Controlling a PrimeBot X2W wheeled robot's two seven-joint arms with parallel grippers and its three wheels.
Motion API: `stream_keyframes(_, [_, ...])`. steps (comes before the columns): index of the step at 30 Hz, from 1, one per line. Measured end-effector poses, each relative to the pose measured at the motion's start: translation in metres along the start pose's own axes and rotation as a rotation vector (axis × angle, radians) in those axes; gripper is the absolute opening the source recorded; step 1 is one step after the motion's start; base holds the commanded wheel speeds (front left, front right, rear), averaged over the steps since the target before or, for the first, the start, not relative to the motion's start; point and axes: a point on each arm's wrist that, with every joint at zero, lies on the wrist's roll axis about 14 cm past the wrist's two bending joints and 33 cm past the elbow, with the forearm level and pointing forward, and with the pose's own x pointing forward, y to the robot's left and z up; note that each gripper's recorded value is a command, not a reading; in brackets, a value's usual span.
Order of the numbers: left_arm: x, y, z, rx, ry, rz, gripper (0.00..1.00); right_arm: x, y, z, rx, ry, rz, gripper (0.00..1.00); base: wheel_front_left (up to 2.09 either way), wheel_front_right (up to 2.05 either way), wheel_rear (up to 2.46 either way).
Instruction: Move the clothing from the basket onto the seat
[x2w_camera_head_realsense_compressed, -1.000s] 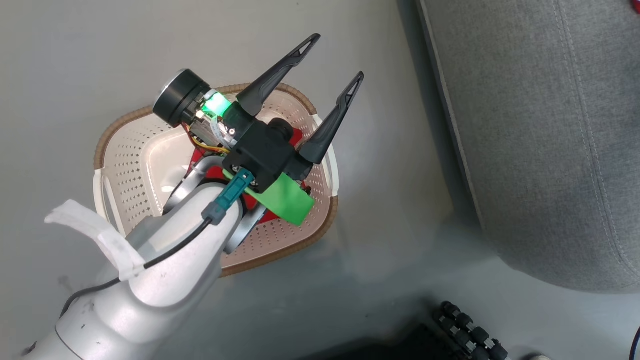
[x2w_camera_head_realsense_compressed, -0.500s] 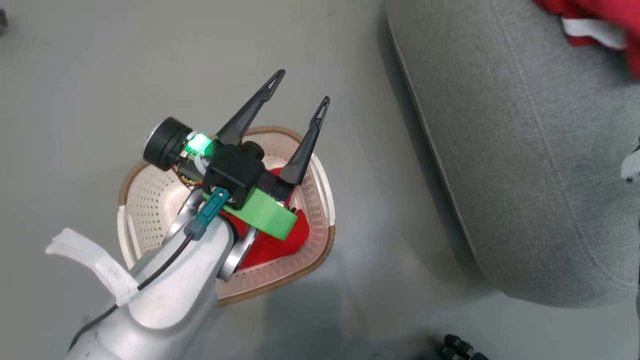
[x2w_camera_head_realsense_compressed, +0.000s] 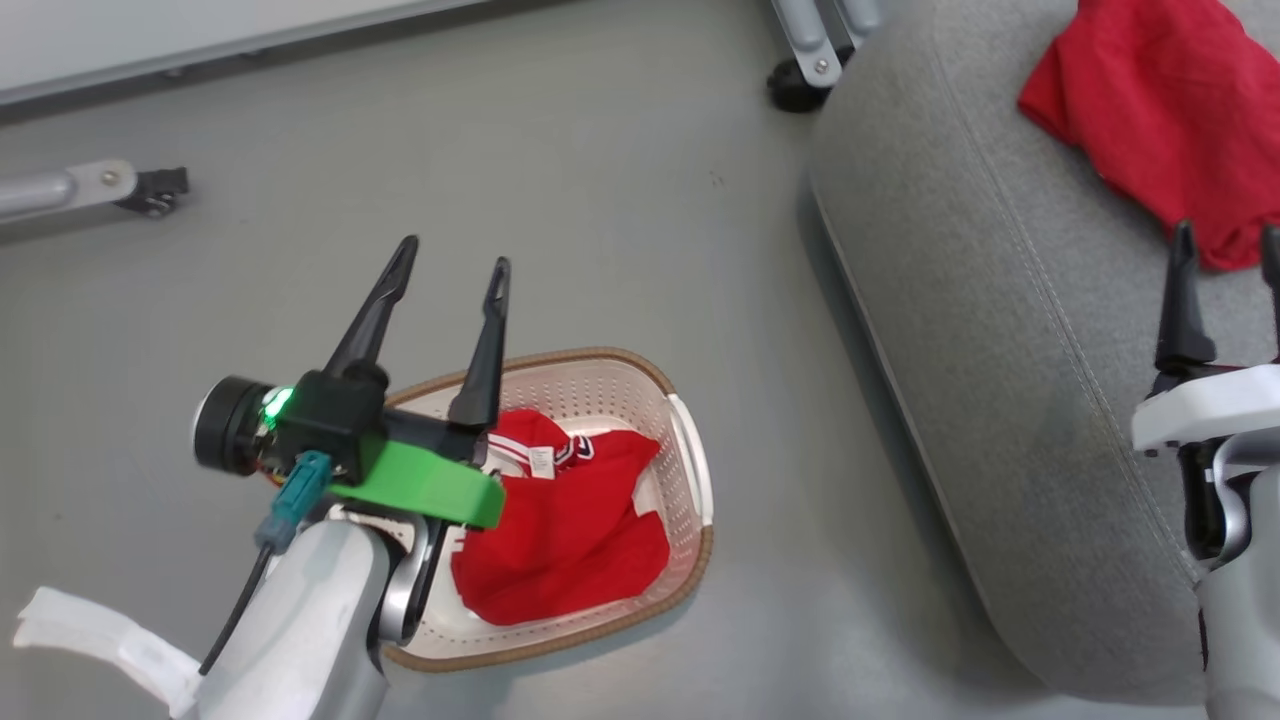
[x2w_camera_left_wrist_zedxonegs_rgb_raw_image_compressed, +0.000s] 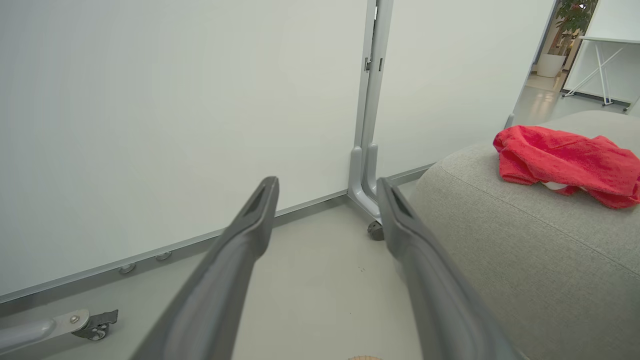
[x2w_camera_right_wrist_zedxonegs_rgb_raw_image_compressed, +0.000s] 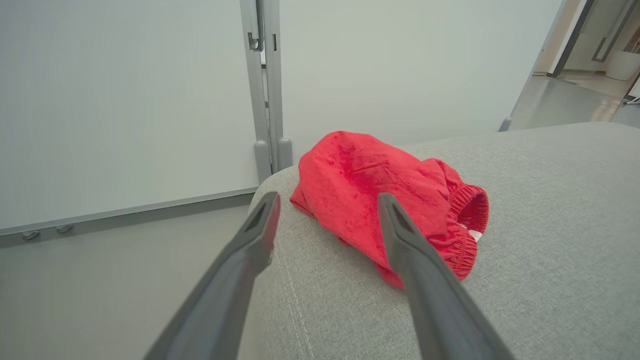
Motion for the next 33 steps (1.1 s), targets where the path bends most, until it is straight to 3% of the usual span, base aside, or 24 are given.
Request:
stream_keyframes(12, [-0.072,0.073,0.029,0.028,-0.033,0.304,1.00,-0.008,0.112,0.030,0.089,-0.090,0.290,1.00,0.00,0.00,0.00])
stream_keyframes(19, [-0.114,0.099,0.045,0.037,-0.066,0.440,1.00,-0.027,0.163,0.043,0.126,-0.117,0.429,1.00,0.00,0.00,0.00])
stream_keyframes(33, [-0.162,0.098,0.065,0.063,-0.117,0.509,1.00,-0.073,0.196,0.064,0.165,-0.163,0.534,1.00,0.00,0.00,0.00])
